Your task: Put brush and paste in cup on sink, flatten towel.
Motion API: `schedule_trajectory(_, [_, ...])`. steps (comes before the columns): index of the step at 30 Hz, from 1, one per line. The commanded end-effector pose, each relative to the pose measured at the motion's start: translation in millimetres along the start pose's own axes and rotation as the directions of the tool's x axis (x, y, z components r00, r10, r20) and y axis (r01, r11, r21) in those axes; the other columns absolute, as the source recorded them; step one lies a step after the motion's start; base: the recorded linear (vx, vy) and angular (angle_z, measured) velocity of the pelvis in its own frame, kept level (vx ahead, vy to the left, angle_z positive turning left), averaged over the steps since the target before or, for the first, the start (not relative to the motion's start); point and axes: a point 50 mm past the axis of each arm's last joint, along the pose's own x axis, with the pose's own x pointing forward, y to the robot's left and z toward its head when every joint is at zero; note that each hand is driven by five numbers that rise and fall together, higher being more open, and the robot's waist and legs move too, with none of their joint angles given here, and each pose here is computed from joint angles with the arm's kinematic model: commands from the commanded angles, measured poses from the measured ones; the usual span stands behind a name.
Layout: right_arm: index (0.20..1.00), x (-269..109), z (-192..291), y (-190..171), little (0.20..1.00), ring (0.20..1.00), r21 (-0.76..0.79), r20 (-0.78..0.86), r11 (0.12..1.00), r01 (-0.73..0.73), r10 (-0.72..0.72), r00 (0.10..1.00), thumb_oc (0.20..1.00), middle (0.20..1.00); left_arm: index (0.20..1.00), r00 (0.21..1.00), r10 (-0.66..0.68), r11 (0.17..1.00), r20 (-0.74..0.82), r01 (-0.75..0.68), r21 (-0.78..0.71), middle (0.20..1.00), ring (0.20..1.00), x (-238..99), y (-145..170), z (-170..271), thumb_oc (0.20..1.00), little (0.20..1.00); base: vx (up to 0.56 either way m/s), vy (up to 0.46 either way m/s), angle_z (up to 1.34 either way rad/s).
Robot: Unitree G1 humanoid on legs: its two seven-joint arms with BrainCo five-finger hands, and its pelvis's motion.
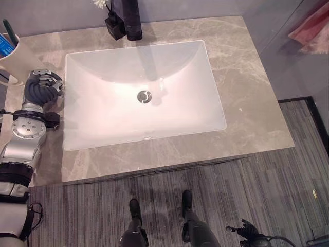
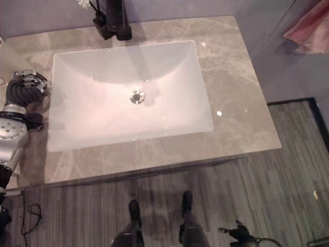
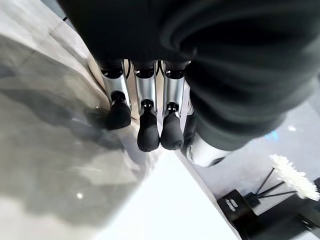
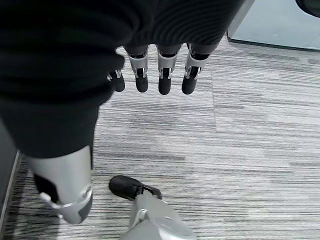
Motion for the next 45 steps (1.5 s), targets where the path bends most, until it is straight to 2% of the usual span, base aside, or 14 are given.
schedule_trajectory(1, [1.0, -1.3, -8.4, -3.3, 1.0, 1.0, 0.017, -0.026, 1.0, 0.015, -0.014, 1.0, 1.0, 1.0, 0.2, 0.999, 0.007, 1.0, 0.049, -0.007, -0.017, 0.2, 0.2, -12.4, 11.8, 1.6, 0.2, 0.2, 0.0, 0.0, 0.0])
schedule_trajectory(20, [1.0, -8.0, -33.3, 0.7, 1.0, 1.0, 0.016, -0.085, 1.0, -0.018, 0.019, 0.996, 1.0, 1.0, 0.2, 0.984, -0.132, 0.984, -0.116, 0.116, -0.137, 0.2, 0.2, -113.4, -18.1, -52.8, 0.2, 0.2, 0.04, 0.063, 0.01])
schedule_trajectory(26, [1.0, -9.2, -39.6, -4.2, 1.0, 1.0, -0.004, -0.108, 1.0, -0.01, 0.009, 0.994, 1.0, 1.0, 0.2, 0.978, -0.189, 0.978, -0.094, 0.178, -0.108, 0.2, 0.2, -119.0, -20.2, -47.6, 0.2, 0.2, -0.03, 0.11, 0.03])
schedule_trajectory(34, [1.0, -8.2, -34.8, -6.7, 1.0, 1.0, -0.04, -0.086, 0.999, -0.011, 0.008, 0.996, 1.0, 1.0, 0.2, 0.983, -0.14, 0.986, -0.119, 0.128, -0.103, 0.2, 0.2, -120.0, -9.4, -52.7, 0.2, 0.2, -0.06, 0.116, -0.05])
schedule_trajectory(40, [1.0, -13.5, -51.5, 5.7, 1.0, 1.0, -0.064, -0.135, 0.996, -0.057, 0.048, 0.99, 1.0, 1.0, 0.2, 0.982, -0.122, 0.985, -0.145, 0.102, -0.139, 0.2, 0.2, -123.2, -10.9, -58.4, 0.2, 0.2, 0.01, 0.039, -0.19])
schedule_trajectory(45, [1.0, -13.4, -54.3, -7.7, 1.0, 1.0, -0.046, -0.147, 0.999, -0.008, 0.002, 0.989, 1.0, 1.0, 0.2, 0.975, -0.139, 0.972, -0.175, 0.101, -0.211, 0.2, 0.2, -127.6, -24.9, -66.4, 0.2, 0.2, 0.13, -0.106, -0.01])
